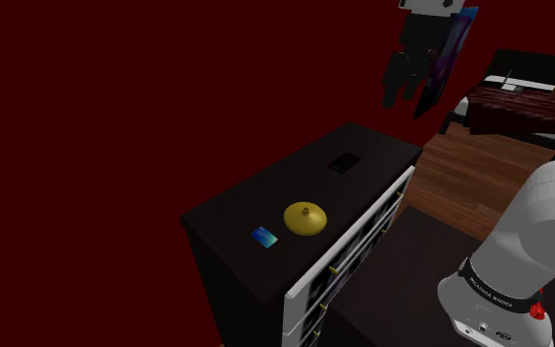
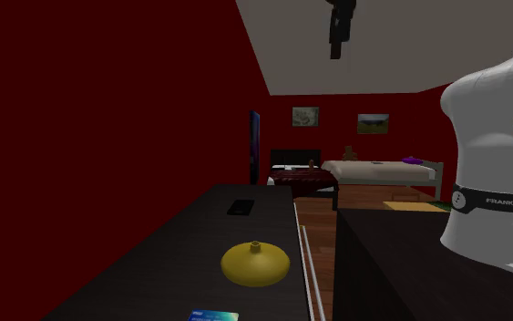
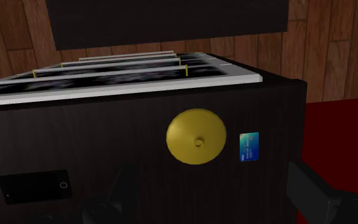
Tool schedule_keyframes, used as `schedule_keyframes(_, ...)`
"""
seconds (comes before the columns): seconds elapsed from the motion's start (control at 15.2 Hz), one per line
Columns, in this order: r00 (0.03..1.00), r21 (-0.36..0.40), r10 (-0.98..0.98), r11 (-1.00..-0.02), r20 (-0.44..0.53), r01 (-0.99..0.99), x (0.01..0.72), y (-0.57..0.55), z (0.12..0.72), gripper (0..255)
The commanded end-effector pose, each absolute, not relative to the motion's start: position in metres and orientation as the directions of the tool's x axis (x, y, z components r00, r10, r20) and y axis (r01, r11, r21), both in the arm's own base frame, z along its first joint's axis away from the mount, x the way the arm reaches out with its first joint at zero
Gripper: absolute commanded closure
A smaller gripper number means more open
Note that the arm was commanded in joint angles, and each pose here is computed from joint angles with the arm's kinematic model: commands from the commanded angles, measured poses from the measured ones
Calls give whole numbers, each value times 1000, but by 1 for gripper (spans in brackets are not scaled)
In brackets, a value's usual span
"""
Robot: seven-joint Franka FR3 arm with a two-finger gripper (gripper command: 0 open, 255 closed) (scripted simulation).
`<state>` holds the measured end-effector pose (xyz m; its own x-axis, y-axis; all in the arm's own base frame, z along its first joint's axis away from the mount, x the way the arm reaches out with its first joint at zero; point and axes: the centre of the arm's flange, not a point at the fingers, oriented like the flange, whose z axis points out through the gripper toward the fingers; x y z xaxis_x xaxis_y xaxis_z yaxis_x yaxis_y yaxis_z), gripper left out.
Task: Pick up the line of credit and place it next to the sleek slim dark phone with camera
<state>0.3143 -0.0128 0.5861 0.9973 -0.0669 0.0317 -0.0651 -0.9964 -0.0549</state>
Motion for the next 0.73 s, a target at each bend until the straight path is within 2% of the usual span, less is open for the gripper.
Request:
schedule_keyframes(0.0,997,-55,-67,-996,32,-65,314,-13,586,0)
schedule_keyframes(0.66,999,-47,-53,-997,-13,-53,379,36,478,0)
